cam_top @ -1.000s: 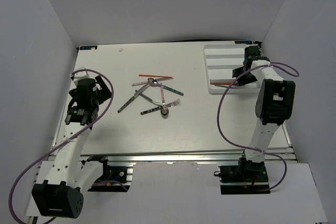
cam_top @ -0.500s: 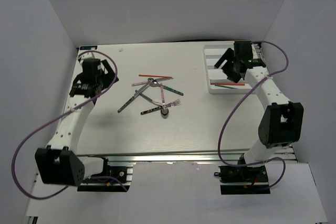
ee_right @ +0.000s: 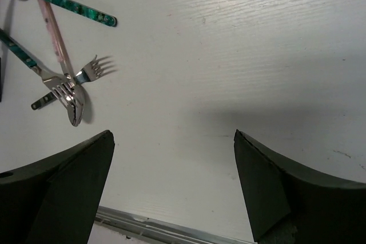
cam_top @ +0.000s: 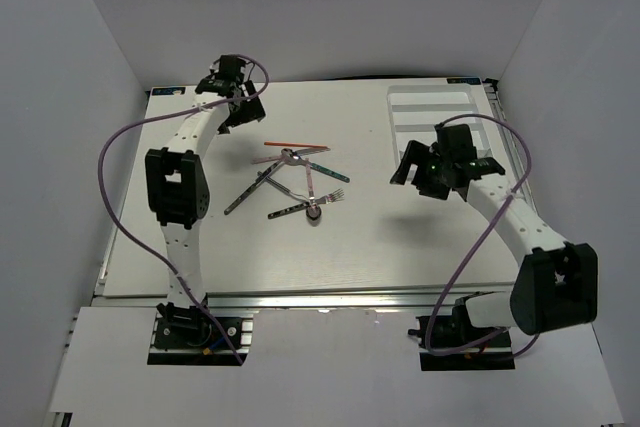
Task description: Sort the eating utensils into containers
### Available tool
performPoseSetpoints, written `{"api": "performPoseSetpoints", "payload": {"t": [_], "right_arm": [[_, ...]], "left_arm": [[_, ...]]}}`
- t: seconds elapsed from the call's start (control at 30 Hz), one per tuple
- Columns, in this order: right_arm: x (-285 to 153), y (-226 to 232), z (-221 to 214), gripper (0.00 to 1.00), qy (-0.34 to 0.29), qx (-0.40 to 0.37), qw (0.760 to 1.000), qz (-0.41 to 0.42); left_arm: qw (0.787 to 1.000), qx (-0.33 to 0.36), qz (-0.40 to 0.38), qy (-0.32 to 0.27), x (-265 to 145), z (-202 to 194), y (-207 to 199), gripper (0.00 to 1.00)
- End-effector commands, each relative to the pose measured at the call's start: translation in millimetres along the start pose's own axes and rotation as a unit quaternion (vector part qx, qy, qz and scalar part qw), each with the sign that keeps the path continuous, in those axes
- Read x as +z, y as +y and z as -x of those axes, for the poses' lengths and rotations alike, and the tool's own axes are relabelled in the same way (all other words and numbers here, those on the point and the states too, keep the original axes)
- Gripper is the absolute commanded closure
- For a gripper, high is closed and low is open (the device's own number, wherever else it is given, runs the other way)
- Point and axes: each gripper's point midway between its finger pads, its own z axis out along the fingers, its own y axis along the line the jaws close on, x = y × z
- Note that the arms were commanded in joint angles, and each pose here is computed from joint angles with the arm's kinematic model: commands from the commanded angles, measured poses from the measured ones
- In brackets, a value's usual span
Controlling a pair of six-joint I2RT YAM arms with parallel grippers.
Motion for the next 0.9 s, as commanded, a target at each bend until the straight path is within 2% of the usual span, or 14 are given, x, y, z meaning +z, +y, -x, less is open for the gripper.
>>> {"api": "performPoseSetpoints", "payload": {"t": [0.0, 0.07, 0.13, 0.23, 0.27, 0.37, 0.4, 0.6, 0.87], "right_arm": [[-15.4, 2.5, 6.2, 0.11, -0.041, -0.021, 0.999, 0.012], [-20.0, 1.9, 6.8, 0.11, -0.054, -0.020, 0.998, 0.012], [-22.6, 4.7, 6.2, 0.11, -0.060, -0.015, 0.998, 0.022], [-28.5, 7.1, 4.1, 0.11, -0.063, -0.010, 0.998, 0.030], [-29.4, 7.8, 3.1, 0.11, -0.064, -0.008, 0.997, 0.034], [-32.4, 3.2, -3.4, 0.11, -0.071, 0.002, 0.997, 0.031], [-30.6, -0.5, -8.6, 0.11, -0.070, 0.004, 0.997, 0.029], [-39.4, -5.3, -13.2, 0.11, -0.082, -0.012, 0.996, 0.026], [-44.7, -0.8, -21.6, 0.11, -0.080, -0.019, 0.995, 0.049]], "left_arm": [[0.994, -0.094, 0.044, -0.015, -18.4, 3.0, -9.6, 0.02], [0.990, -0.131, 0.038, -0.035, -13.8, -5.9, -29.9, 0.02], [0.974, -0.208, 0.059, -0.062, -4.0, -17.1, -40.0, 0.04], [0.965, -0.235, 0.098, -0.063, 10.6, -29.3, -44.2, 0.09], [0.961, -0.249, 0.103, -0.069, 11.2, -31.5, -53.1, 0.11], [0.953, -0.254, 0.136, -0.098, 16.3, -28.0, -60.6, 0.30], [0.949, -0.257, 0.149, -0.106, 14.3, -24.8, -57.6, 0.34], [0.941, -0.272, 0.168, -0.111, 39.0, -36.4, -54.5, 0.33], [0.945, -0.253, 0.178, -0.103, 71.3, -51.1, -59.0, 0.36]]}}
